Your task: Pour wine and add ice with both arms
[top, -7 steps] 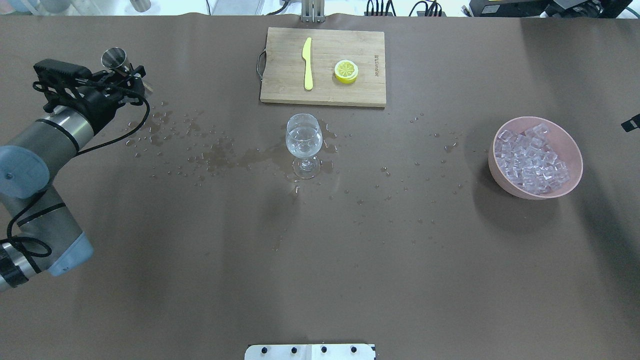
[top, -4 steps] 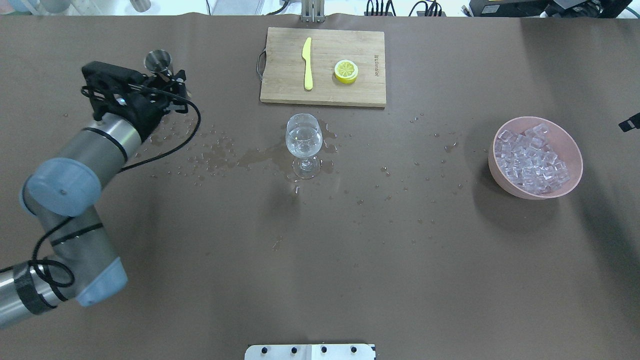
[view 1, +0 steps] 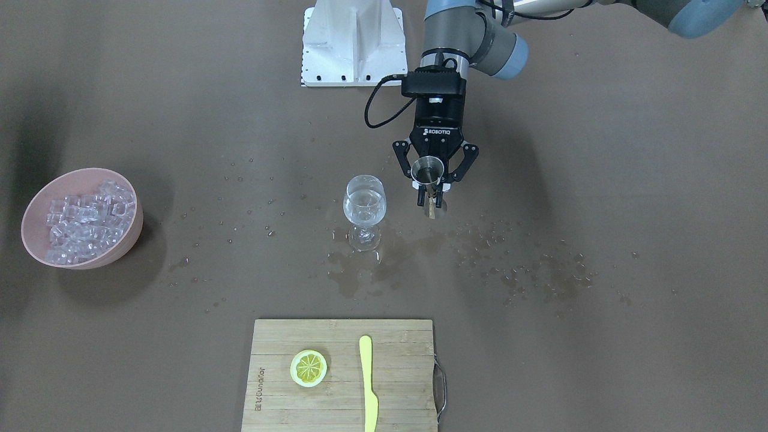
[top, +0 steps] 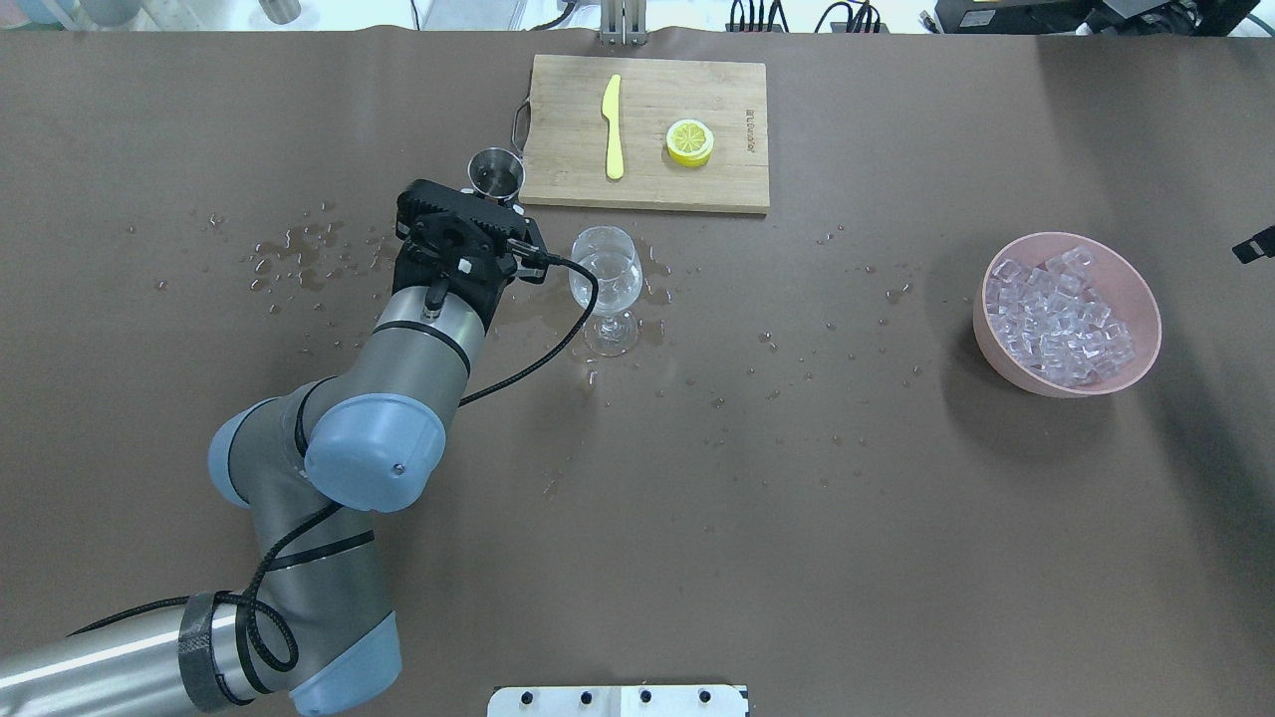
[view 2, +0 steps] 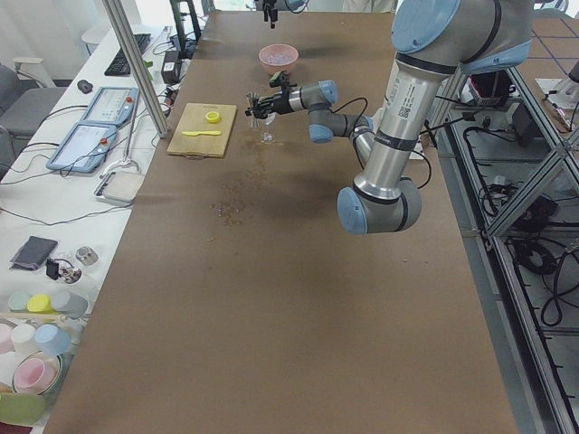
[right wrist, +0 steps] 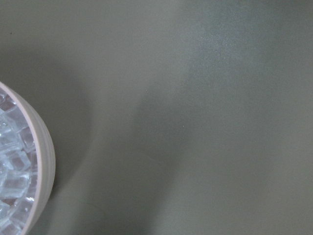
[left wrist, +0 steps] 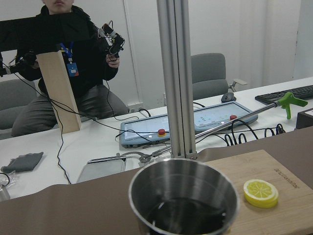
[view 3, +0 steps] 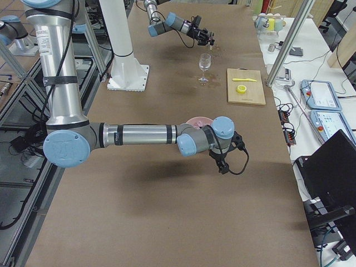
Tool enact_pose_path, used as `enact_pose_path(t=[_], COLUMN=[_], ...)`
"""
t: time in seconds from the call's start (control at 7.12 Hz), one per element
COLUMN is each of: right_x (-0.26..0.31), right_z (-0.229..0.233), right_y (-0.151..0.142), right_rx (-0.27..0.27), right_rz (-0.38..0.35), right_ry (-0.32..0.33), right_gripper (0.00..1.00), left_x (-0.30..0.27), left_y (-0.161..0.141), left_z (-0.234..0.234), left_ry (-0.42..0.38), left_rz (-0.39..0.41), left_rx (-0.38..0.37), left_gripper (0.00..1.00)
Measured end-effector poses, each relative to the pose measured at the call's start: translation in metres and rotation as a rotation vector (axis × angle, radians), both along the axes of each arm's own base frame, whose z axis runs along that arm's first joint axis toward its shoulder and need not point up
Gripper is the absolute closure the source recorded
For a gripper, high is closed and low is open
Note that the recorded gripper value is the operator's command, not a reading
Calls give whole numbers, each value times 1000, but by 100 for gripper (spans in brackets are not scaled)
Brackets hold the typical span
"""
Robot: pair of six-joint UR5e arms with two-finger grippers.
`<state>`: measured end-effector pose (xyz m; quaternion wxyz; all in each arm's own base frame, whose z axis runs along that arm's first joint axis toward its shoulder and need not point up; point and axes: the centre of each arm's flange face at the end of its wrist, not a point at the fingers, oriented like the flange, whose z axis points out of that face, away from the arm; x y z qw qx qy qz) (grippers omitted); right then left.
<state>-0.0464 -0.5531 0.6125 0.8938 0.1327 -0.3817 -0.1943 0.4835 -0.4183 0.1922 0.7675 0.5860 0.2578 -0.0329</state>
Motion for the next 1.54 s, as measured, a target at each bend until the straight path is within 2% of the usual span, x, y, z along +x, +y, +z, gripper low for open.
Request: enact_pose_path(t=[0.14, 0.56, 1.54], right_x=[0, 0, -1], right_z=[0, 1, 2], right_y=[-1, -1, -3], right_rx=[0, -2, -7], right_rz=[0, 0, -2], right_ry=[0, 1, -3], right_gripper=[0, 0, 0], left_x=[2, 12, 27], left_y=[1, -1, 13], left_z=[-3, -15, -31], left_ry=[-87, -268, -611], left_rz=[15, 45, 150], left_rx=[27, 34, 103], left_gripper=[100, 100, 100])
